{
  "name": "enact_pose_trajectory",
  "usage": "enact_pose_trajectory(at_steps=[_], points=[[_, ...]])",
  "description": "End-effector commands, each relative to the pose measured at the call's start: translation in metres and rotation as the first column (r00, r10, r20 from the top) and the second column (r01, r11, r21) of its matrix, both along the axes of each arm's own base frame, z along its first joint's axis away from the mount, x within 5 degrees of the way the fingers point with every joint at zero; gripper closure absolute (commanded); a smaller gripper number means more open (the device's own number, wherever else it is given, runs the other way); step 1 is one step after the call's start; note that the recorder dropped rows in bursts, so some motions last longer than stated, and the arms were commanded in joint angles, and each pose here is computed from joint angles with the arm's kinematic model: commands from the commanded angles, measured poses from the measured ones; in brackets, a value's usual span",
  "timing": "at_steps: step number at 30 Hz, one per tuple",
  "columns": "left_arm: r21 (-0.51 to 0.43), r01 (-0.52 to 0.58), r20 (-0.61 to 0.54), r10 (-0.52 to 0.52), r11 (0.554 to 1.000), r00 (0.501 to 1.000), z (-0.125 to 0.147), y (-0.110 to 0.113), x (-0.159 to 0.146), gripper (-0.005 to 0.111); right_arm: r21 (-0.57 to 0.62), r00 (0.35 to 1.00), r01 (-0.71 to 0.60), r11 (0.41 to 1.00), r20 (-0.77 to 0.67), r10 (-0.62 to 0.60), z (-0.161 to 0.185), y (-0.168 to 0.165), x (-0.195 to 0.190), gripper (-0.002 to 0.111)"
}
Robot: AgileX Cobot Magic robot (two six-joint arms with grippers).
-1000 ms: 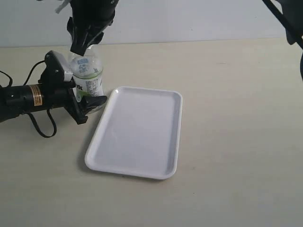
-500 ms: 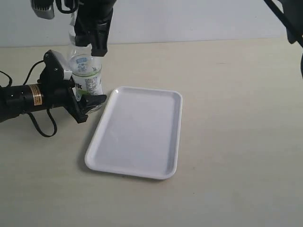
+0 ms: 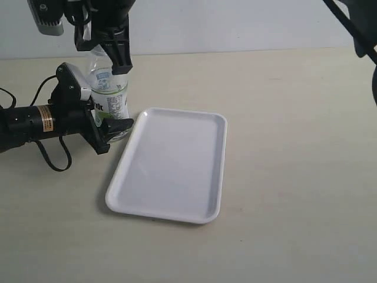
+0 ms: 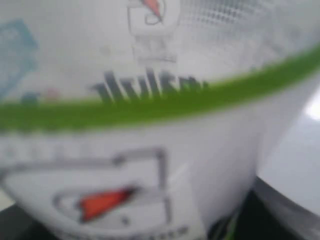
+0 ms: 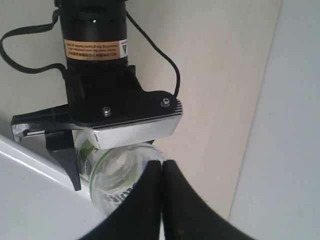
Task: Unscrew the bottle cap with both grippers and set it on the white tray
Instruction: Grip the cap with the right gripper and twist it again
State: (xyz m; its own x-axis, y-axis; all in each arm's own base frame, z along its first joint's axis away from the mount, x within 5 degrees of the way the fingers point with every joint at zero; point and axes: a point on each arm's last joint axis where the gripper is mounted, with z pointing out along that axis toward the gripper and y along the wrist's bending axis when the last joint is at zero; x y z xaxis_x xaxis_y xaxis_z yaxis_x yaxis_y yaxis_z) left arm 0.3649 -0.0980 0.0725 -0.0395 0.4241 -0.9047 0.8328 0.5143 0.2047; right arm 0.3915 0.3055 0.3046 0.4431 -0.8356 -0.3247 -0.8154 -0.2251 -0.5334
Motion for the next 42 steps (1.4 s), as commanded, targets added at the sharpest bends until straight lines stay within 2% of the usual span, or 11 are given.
enact_pose_trajectory(at_steps=[1, 3, 6, 9, 12, 15, 20, 26, 30, 33, 42], points=[[-0.021, 0.010, 0.024, -0.010, 1.000, 1.000, 0.007, -0.003, 0.000, 0.107, 0.018, 0.999, 0.029, 0.999, -0.040, -0.028, 0.005, -0.001, -0.003, 0.101], [-0.023, 0.008, 0.024, -0.007, 1.000, 1.000, 0.007, -0.003, 0.000, 0.107, 0.075, 0.985, 0.137, 0.988, -0.112, -0.129, 0.010, -0.002, -0.005, 0.090], [-0.023, 0.007, 0.024, -0.006, 1.000, 1.000, 0.007, -0.003, 0.000, 0.107, 0.137, 0.933, 0.319, 0.938, -0.219, -0.285, 0.020, -0.005, -0.008, 0.068], [-0.022, 0.007, 0.026, -0.007, 1.000, 1.000, 0.007, -0.003, 0.000, 0.107, 0.153, 0.832, 0.531, 0.834, -0.283, -0.478, 0.024, -0.012, -0.004, 0.049], [-0.021, 0.006, 0.027, -0.006, 1.000, 1.000, 0.007, -0.003, 0.000, 0.107, 0.158, 0.724, 0.677, 0.719, -0.319, -0.612, 0.021, -0.017, 0.003, 0.045], [-0.022, 0.004, 0.027, -0.004, 1.000, 1.000, 0.007, -0.003, 0.000, 0.107, 0.137, 0.641, 0.757, 0.639, -0.344, -0.686, 0.009, -0.018, 0.010, 0.045], [-0.022, 0.004, 0.027, -0.004, 1.000, 1.000, 0.007, -0.003, 0.000, 0.107, 0.135, 0.634, 0.763, 0.632, -0.349, -0.690, -0.005, -0.014, 0.016, 0.045], [-0.022, 0.004, 0.027, -0.004, 1.000, 1.000, 0.007, -0.003, 0.000, 0.107, 0.160, 0.641, 0.759, 0.631, -0.352, -0.682, -0.004, -0.012, 0.017, 0.045], [-0.022, 0.004, 0.027, -0.004, 1.000, 1.000, 0.007, -0.003, 0.000, 0.107, 0.160, 0.643, 0.757, 0.633, -0.352, -0.680, -0.004, -0.012, 0.017, 0.049], [-0.022, 0.004, 0.027, -0.004, 1.000, 1.000, 0.007, -0.003, 0.000, 0.107, 0.160, 0.643, 0.757, 0.633, -0.354, -0.680, -0.004, -0.012, 0.017, 0.058], [-0.020, 0.006, 0.030, -0.005, 1.000, 1.000, 0.007, -0.003, 0.000, 0.107, 0.132, 0.696, 0.695, 0.707, -0.368, -0.616, -0.006, -0.008, 0.012, 0.095]])
